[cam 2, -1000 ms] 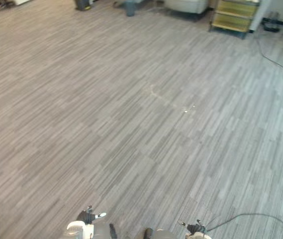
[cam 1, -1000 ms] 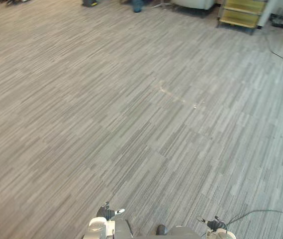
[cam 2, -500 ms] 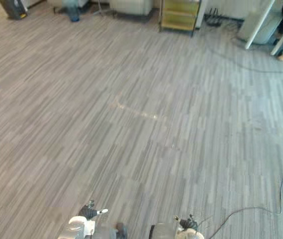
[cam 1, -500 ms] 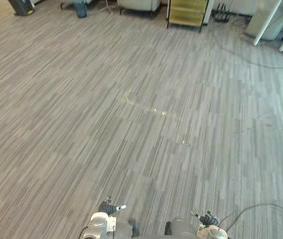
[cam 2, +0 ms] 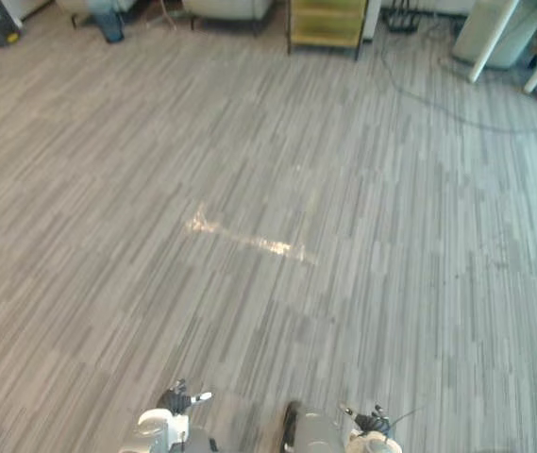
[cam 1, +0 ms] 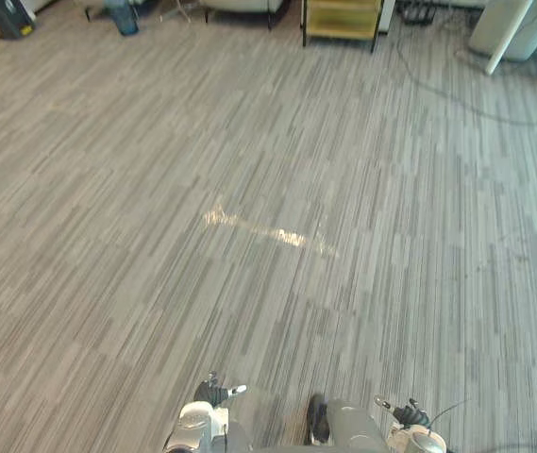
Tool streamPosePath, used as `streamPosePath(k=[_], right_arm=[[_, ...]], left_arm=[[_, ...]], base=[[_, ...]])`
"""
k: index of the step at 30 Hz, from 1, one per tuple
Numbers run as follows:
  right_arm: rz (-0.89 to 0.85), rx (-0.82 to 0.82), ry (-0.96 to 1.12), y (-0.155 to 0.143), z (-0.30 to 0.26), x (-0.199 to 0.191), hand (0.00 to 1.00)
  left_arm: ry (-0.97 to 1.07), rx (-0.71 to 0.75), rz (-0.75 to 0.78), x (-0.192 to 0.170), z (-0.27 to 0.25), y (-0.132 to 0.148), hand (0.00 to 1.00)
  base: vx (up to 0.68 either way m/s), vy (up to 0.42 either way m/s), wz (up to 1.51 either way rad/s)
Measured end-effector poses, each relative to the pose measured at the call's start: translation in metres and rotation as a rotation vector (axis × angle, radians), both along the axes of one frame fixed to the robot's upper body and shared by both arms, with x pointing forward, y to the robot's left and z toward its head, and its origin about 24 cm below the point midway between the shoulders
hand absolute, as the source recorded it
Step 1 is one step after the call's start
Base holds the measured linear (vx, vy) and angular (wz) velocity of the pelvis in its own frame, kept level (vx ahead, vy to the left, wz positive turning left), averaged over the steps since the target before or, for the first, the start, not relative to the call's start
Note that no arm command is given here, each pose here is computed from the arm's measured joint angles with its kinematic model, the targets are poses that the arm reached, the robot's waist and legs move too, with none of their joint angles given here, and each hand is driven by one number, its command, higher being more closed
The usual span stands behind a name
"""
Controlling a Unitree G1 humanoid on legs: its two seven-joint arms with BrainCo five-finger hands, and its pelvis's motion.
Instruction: Pick up cushions and gather them together orderly.
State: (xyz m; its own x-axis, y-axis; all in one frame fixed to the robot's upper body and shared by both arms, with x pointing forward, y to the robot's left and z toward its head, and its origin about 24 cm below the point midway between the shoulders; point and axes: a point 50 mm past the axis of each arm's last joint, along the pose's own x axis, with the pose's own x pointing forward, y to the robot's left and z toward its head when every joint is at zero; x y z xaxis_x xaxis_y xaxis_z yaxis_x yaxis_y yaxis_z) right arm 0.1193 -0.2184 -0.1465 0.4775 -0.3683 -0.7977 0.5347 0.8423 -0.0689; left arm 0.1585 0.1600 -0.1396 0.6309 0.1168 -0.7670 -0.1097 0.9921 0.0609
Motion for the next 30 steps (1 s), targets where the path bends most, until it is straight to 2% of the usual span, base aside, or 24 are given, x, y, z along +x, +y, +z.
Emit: streamPosePath(k=[5, 9, 15, 21, 23, 27, 30], right_arm=[[-0.025, -0.004, 0.007, -0.004, 0.0, -0.004, 0.0], [-0.036, 0.041, 0.067, 0.013, -0.01, -0.02, 0.0], [-0.011, 0.042, 0.058, 0.011, -0.009, -0.02, 0.0], [0.007, 0.007, 0.053, -0.003, -0.006, -0.015, 0.0], [-0.005, -0.011, 0.076, -0.014, -0.006, -0.019, 0.0], [-0.033, -0.007, 0.094, -0.014, -0.008, -0.03, 0.0], [-0.03, 0.014, 0.069, -0.005, -0.007, -0.024, 0.0]], left_arm=[[-0.025, -0.004, -0.016, 0.005, 0.002, -0.009, 0.0], [0.0, 0.018, -0.022, 0.0, -0.001, -0.001, 0.0], [0.063, 0.03, -0.075, -0.012, -0.008, -0.003, 0.0], [0.104, 0.063, -0.123, -0.018, -0.012, 0.003, 0.0], [0.116, 0.031, -0.117, -0.023, -0.015, -0.007, 0.0], [0.077, -0.008, -0.033, -0.017, -0.011, -0.01, 0.0], [0.033, -0.002, -0.017, -0.011, -0.006, -0.007, 0.0]], base=[[0.43, 0.132, -0.2], [0.58, 0.171, -0.21], [0.52, 0.07, -0.27], [0.43, -0.19, 0.17], [0.48, -0.274, -0.07], [0.47, -0.287, 0.23], [0.34, -0.104, -0.03]])
